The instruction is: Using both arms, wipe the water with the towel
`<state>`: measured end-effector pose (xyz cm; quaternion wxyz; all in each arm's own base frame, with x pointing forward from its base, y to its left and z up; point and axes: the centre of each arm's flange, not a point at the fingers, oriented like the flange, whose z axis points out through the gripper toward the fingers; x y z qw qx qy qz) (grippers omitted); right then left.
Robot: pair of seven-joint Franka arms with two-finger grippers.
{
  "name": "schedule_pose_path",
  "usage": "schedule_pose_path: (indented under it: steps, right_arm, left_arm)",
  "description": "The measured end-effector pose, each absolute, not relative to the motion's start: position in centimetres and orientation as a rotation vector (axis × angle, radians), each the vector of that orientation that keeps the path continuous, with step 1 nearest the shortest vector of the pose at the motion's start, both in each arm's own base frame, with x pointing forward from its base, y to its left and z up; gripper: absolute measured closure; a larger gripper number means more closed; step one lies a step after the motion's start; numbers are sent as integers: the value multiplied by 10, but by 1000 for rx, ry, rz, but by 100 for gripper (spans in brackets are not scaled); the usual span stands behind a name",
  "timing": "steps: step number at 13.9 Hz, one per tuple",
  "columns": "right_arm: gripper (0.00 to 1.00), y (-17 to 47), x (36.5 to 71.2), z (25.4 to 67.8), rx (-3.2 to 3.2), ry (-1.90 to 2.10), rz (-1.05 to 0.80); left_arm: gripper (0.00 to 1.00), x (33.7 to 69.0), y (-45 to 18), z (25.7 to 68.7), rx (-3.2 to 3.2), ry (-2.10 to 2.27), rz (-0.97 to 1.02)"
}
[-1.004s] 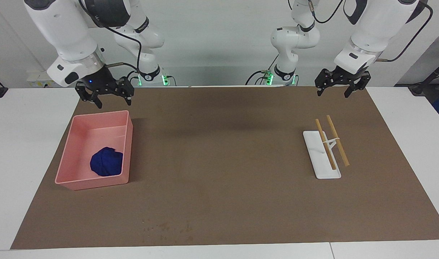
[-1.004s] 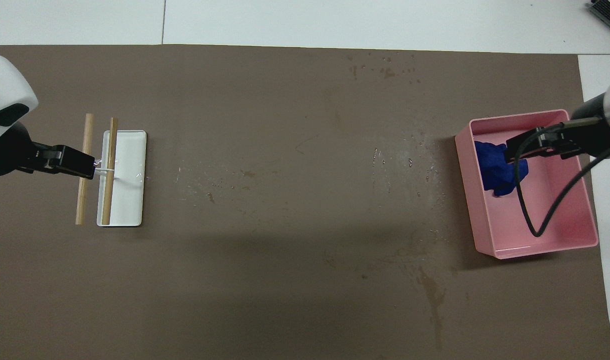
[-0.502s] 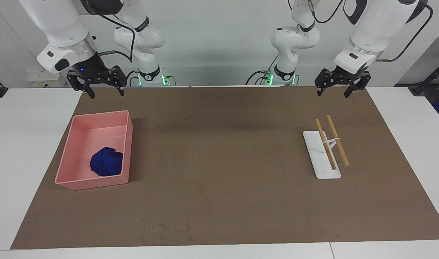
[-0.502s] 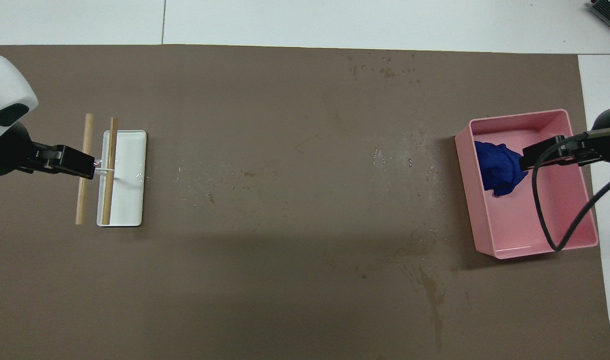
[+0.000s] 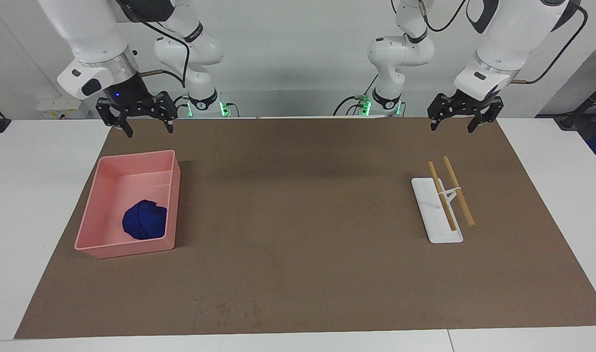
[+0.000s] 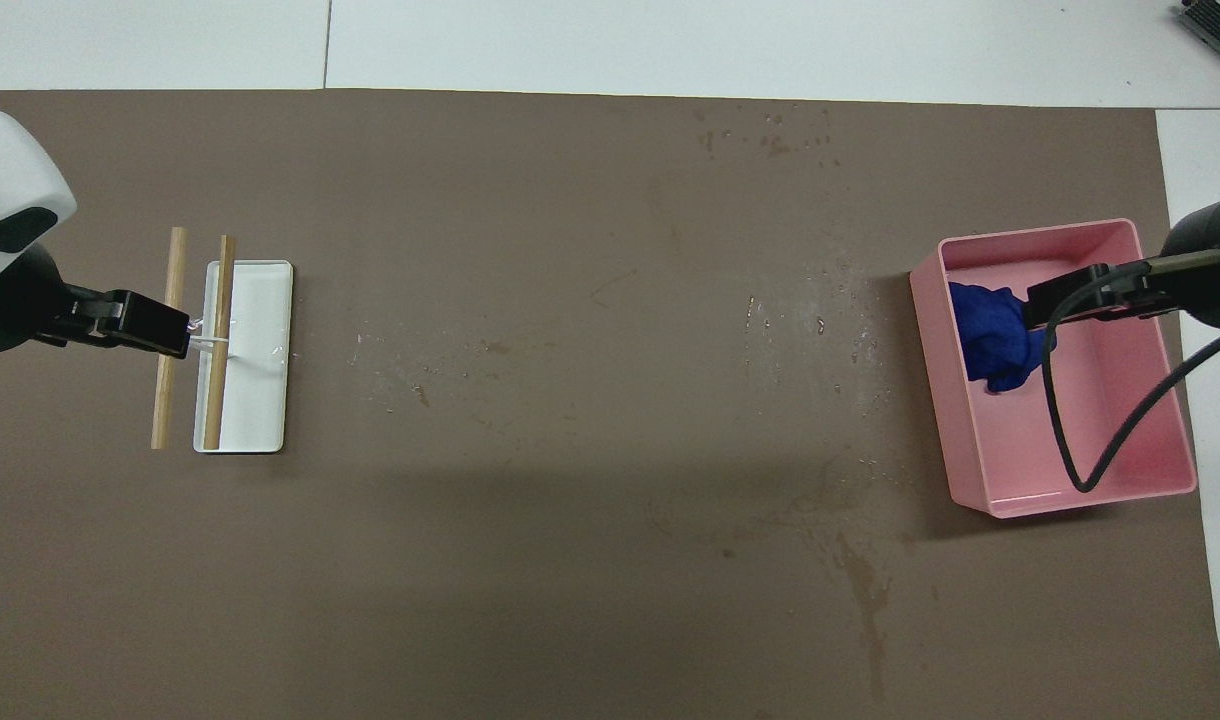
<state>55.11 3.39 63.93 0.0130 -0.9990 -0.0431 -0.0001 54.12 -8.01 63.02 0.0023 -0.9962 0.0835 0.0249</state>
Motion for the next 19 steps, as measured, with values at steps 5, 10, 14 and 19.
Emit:
schedule_pose_path:
  steps: [5, 10, 14, 19]
  right_arm:
    - [0, 32, 549, 632, -3114, -129, -12]
    - [0, 36, 550, 627, -3113, -139, -8]
    - [0, 35, 550, 628, -3113, -136, -12]
    - [0, 34, 551, 628, -3113, -133, -27]
  left_arm:
    - [0, 541, -80, 630, -3125, 262, 78]
    - [0, 541, -80, 630, -3125, 262, 78]
    - [0, 541, -80, 630, -3125, 262, 78]
    - [0, 541, -80, 630, -3125, 262, 78]
